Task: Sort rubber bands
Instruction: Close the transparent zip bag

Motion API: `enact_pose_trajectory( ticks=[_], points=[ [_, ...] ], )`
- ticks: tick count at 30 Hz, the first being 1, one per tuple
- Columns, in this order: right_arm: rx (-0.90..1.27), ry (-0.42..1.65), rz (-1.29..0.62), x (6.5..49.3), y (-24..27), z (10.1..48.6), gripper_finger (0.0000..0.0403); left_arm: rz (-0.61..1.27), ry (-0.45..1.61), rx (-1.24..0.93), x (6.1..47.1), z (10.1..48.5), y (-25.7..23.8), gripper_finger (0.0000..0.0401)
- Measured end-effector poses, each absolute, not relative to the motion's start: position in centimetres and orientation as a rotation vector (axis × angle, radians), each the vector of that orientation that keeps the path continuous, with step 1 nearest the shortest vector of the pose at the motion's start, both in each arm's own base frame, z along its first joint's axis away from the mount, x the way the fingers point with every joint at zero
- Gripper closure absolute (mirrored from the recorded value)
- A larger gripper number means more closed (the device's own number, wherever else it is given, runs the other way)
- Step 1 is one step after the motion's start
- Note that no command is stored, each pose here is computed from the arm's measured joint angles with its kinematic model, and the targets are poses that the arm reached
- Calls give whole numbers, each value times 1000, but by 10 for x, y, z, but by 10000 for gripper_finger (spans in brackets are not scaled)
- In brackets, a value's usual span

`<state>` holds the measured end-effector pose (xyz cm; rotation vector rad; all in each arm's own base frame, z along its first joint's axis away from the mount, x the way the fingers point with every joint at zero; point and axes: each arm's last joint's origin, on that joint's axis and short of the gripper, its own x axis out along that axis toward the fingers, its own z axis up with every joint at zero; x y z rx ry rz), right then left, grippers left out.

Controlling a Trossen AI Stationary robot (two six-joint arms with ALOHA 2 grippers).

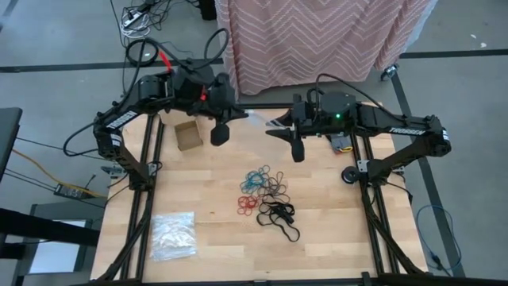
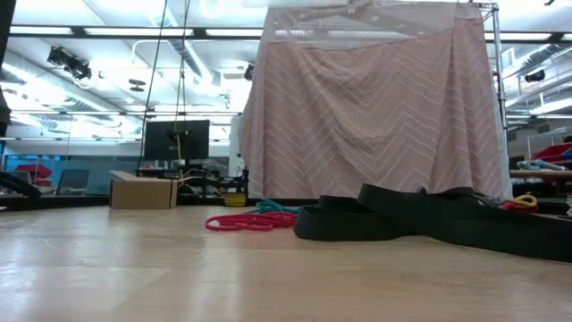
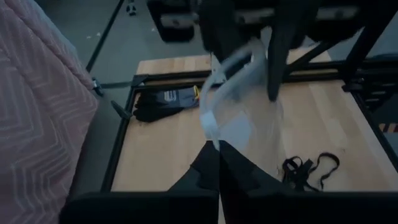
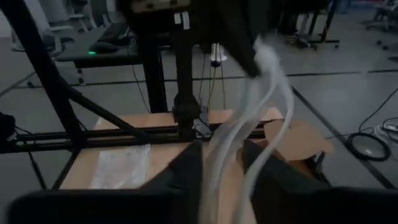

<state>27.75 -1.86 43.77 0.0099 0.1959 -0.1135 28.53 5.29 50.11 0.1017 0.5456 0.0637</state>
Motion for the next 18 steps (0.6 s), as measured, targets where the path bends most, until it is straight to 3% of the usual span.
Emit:
enact_pose_trajectory(
  ticks=[6, 18],
  points=[
    [8, 184, -144, 278, -22, 439, 218, 40, 568, 94, 284, 499, 51, 400],
    [17, 163, -95, 278, -21, 441, 239, -73, 617, 81, 312, 480, 49, 401]
  ],
)
